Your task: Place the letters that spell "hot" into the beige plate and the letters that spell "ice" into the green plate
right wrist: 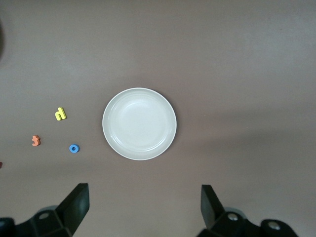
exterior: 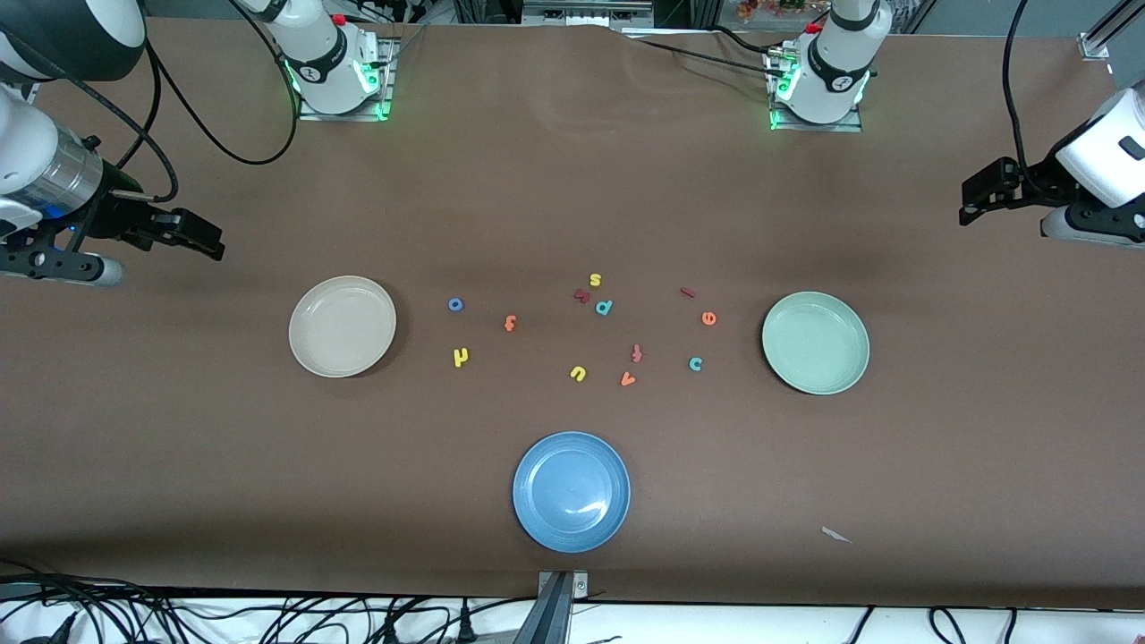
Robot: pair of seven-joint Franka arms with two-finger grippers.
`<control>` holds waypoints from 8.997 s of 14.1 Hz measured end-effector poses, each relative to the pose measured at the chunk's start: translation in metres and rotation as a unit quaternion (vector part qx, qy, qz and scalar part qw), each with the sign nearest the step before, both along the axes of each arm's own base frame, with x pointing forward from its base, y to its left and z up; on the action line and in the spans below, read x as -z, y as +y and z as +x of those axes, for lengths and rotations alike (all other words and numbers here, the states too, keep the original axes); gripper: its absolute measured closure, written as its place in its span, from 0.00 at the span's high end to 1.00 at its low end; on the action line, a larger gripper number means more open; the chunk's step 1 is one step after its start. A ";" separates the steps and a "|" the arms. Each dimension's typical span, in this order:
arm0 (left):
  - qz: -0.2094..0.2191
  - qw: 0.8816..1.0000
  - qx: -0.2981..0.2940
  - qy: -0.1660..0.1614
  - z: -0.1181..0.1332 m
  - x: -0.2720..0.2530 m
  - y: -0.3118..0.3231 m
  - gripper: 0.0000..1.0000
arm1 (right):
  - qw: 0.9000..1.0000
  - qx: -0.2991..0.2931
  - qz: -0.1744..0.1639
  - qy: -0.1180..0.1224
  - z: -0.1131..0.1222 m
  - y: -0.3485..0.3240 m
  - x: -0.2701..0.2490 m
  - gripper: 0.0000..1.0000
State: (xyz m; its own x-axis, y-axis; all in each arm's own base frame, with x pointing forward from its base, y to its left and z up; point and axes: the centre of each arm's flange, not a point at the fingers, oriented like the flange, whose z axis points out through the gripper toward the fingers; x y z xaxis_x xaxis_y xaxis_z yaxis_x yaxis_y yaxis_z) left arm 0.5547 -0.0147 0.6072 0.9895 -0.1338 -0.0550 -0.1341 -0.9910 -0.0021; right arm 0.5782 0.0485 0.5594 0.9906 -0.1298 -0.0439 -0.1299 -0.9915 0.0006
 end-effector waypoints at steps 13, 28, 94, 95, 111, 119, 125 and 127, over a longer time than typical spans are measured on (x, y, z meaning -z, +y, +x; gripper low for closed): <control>0.000 1.000 -0.002 0.005 0.011 0.009 0.000 1.00 | 1.000 0.005 0.000 -0.008 0.003 -0.005 -0.001 1.00; 0.000 1.000 -0.008 0.004 0.017 0.014 0.007 1.00 | 1.000 0.004 0.002 -0.025 0.018 -0.003 0.015 1.00; 0.003 0.994 0.106 0.011 0.091 0.380 -0.229 0.24 | 0.997 0.068 0.034 -0.024 -0.072 0.229 0.339 1.00; 0.005 0.995 0.102 0.020 0.094 0.367 -0.214 0.24 | 0.997 0.067 0.034 -0.021 -0.076 0.235 0.348 1.00; 0.017 0.995 0.074 0.060 0.036 0.414 -0.073 0.24 | 0.997 0.068 0.026 0.001 -0.073 0.240 0.389 0.64; 0.021 0.995 0.100 0.022 0.051 0.395 -0.090 0.67 | 0.997 0.070 0.029 -0.004 -0.069 0.240 0.385 0.46; -0.001 0.995 0.101 0.016 0.034 0.357 -0.174 1.00 | 0.997 0.070 0.030 -0.006 -0.067 0.240 0.383 0.39; -0.003 0.996 0.088 0.018 0.026 0.357 -0.198 1.00 | 0.997 0.069 0.029 -0.006 -0.067 0.240 0.383 0.37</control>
